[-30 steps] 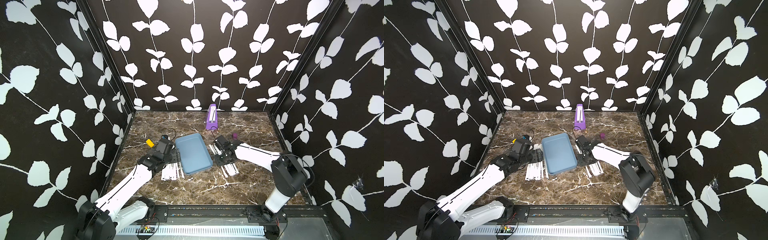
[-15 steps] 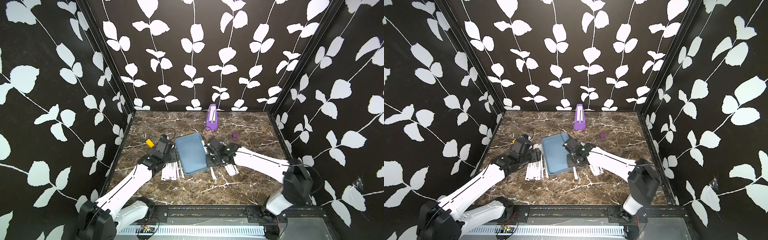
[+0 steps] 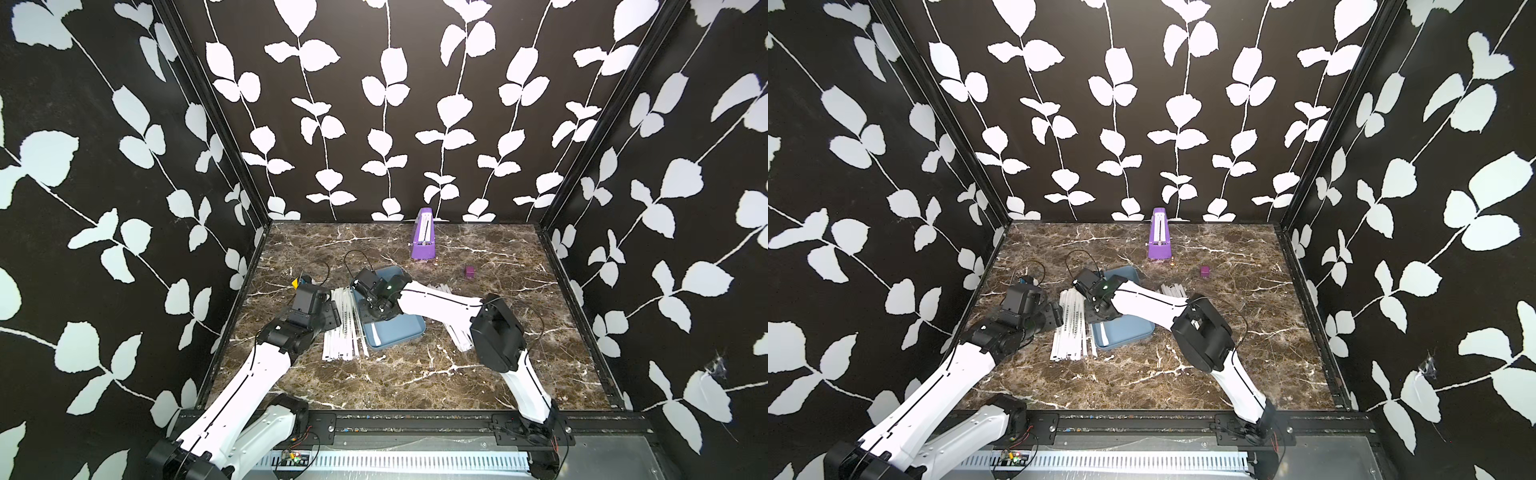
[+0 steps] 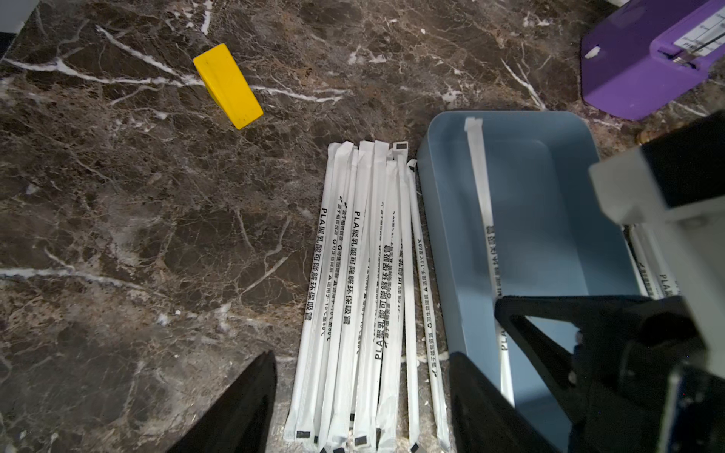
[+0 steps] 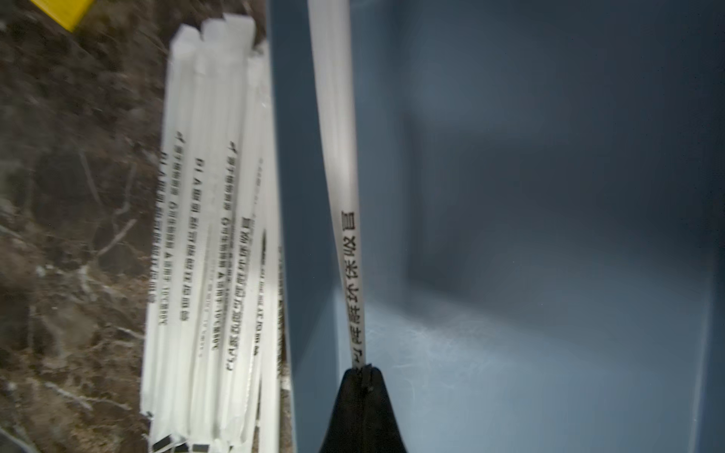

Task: Put the straws into the storage box
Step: Place the straw in the storage box, then pick up the straw from the center of the board, then adjust the storage box at the center of the board, then place the straw in the storage box.

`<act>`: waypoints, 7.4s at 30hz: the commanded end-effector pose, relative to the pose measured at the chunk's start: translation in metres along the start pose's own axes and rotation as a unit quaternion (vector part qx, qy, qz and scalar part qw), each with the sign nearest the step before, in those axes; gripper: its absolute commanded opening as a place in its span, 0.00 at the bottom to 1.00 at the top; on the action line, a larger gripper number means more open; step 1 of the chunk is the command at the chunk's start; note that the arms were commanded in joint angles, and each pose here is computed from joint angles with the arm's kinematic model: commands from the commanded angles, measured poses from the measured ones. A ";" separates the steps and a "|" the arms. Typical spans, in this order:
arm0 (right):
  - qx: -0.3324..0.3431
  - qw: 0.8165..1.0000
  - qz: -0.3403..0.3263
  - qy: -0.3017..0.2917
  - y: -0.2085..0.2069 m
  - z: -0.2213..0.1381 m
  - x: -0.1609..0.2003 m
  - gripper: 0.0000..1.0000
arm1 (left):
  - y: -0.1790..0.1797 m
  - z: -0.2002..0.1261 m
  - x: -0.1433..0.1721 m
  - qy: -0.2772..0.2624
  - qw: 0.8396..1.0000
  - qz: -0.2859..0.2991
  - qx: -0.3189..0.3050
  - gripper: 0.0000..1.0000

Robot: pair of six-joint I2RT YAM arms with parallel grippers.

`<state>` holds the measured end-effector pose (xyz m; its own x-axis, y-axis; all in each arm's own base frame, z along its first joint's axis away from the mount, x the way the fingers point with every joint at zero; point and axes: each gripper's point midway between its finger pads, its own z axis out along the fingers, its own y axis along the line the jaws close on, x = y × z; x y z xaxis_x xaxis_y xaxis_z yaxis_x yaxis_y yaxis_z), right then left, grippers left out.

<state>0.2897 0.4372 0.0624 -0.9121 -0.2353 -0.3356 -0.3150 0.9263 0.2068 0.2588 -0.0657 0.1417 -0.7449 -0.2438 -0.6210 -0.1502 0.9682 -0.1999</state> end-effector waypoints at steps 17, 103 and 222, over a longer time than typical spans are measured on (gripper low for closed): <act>0.018 0.998 0.032 0.044 -0.003 0.030 0.028 0.05 | -0.002 0.015 0.027 0.050 0.999 0.000 0.017 0.59; 0.169 0.982 0.046 -0.070 -0.206 -0.090 -0.013 0.33 | -0.077 0.101 0.068 0.134 0.987 0.089 0.008 0.21; 0.093 0.993 0.025 -0.074 -0.157 -0.092 -0.002 0.49 | -0.127 0.095 0.028 0.097 0.995 0.008 0.029 0.23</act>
<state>0.3099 0.2656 0.1052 -0.8849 -0.1549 -0.4392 -0.1992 0.9783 0.0563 0.3106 -0.1970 0.0393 -0.8888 -0.2209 -0.4016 -0.1464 0.9671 -0.2081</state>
